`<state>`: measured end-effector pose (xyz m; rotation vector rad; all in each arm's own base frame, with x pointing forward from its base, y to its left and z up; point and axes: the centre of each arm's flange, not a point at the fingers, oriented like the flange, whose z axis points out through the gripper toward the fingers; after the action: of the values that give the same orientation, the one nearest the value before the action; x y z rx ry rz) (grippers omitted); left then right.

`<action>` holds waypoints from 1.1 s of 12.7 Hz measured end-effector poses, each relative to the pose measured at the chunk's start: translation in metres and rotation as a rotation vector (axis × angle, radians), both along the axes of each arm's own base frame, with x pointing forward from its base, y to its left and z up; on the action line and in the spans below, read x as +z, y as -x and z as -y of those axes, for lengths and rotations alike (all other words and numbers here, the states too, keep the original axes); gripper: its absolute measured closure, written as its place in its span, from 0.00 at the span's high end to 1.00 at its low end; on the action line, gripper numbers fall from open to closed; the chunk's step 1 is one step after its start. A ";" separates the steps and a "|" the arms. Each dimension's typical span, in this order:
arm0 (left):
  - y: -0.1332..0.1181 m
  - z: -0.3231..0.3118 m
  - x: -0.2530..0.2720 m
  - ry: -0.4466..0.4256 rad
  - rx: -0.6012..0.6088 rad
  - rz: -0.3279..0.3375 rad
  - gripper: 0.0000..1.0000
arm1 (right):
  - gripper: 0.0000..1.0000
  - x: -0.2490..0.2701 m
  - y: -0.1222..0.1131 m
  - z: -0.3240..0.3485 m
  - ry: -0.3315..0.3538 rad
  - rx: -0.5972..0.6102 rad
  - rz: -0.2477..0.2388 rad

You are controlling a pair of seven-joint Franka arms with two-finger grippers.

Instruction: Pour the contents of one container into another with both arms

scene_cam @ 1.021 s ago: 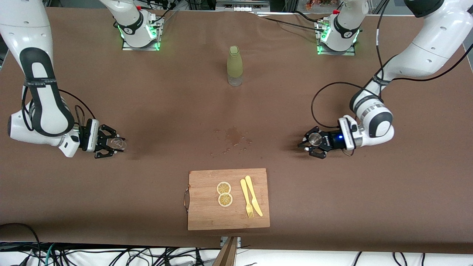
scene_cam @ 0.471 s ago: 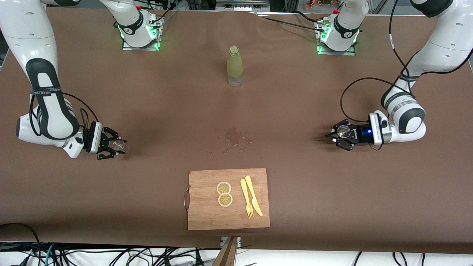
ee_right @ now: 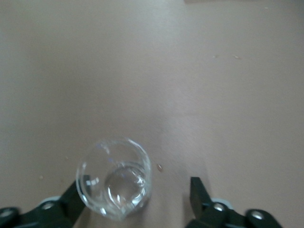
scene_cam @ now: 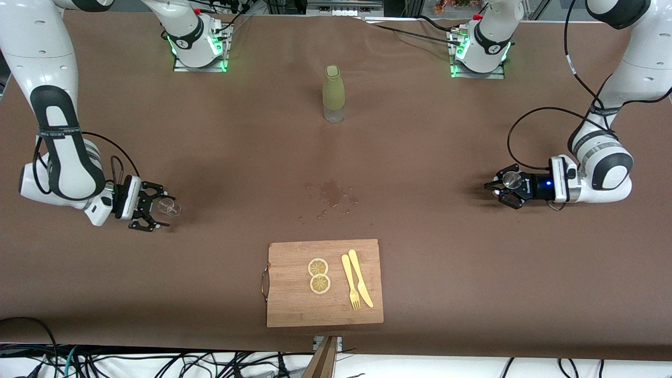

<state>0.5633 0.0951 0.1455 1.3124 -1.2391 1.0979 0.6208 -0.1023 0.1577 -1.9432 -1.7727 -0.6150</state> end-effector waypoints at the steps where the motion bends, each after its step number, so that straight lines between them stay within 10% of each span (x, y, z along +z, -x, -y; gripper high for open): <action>1: 0.000 -0.006 -0.003 0.007 -0.008 0.000 0.09 | 1.00 0.003 -0.002 0.006 0.007 -0.007 0.006; 4: 0.006 -0.020 -0.021 0.039 -0.023 -0.015 0.09 | 1.00 0.026 -0.005 0.021 0.035 -0.035 0.006; 14: 0.016 -0.048 -0.051 0.066 -0.082 0.013 0.09 | 1.00 0.208 0.009 -0.071 0.395 -0.481 -0.329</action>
<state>0.5476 0.1429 0.0944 1.1967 -1.2455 1.0818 0.6122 -0.0315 0.3654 -2.5948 -1.2961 -0.0672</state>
